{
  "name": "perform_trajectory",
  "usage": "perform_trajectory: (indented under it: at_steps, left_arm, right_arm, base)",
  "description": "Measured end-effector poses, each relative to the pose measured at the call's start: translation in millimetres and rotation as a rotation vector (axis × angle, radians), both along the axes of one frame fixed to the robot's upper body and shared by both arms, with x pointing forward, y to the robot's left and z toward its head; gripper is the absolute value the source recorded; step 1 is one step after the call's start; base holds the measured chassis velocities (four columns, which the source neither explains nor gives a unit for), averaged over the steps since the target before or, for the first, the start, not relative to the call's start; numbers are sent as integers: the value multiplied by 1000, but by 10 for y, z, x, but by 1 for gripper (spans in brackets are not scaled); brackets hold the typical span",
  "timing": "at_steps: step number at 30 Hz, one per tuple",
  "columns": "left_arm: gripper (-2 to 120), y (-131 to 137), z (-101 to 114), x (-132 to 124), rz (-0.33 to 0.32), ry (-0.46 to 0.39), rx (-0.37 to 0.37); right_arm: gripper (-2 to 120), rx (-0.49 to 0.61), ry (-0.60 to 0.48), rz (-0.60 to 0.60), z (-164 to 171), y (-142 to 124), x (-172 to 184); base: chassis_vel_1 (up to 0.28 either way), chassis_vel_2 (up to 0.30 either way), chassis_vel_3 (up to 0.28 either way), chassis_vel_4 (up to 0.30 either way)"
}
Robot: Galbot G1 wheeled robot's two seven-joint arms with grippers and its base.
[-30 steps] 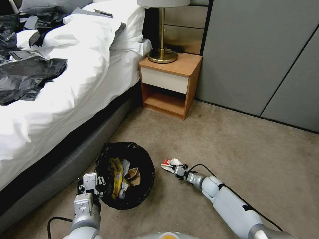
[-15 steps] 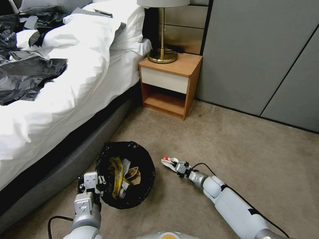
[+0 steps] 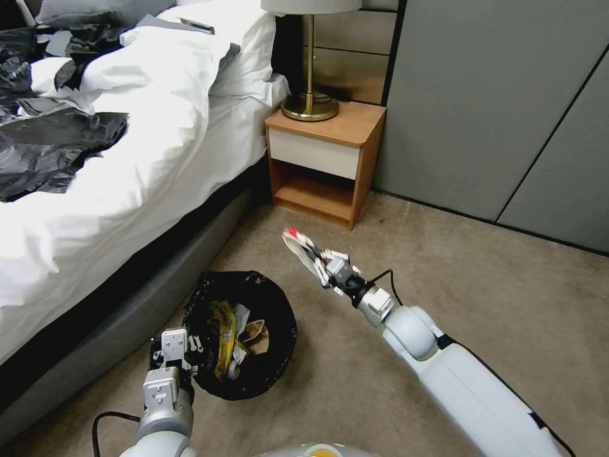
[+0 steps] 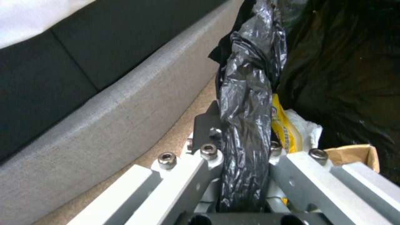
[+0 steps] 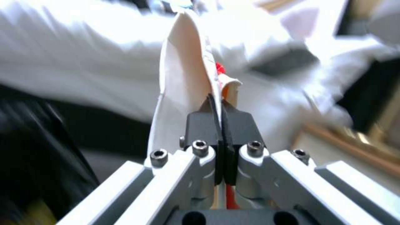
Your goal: Pick up the trash bin, then pick up the garbage from the floor and place it into the trash bin.
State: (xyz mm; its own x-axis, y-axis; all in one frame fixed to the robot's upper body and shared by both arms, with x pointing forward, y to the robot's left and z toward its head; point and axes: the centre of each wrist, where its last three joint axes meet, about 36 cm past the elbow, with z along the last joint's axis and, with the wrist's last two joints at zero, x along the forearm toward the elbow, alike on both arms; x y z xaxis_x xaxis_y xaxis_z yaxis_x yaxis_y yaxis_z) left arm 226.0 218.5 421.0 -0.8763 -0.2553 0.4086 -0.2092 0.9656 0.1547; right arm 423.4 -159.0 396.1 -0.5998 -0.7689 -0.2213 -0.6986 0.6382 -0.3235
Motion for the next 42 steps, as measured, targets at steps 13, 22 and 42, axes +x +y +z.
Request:
perform_trajectory:
  at_steps: [13,22,42]
  left_arm:
    - [1,-46,-15,12,-8,2,-4]
    - [1,-60,-2,-4,-11,2,-5]
    - [1,-82,14,0,-16,-3,-7]
  right_arm:
    - [0,-5,113,201,-99,193,-634]
    - [1,-70,171,226,-494,378,-670]
    - [73,-119,204,237,-608,447,-658]
  base:
    - [0,0,0,0]
    - [0,0,0,0]
    - [0,0,0,0]
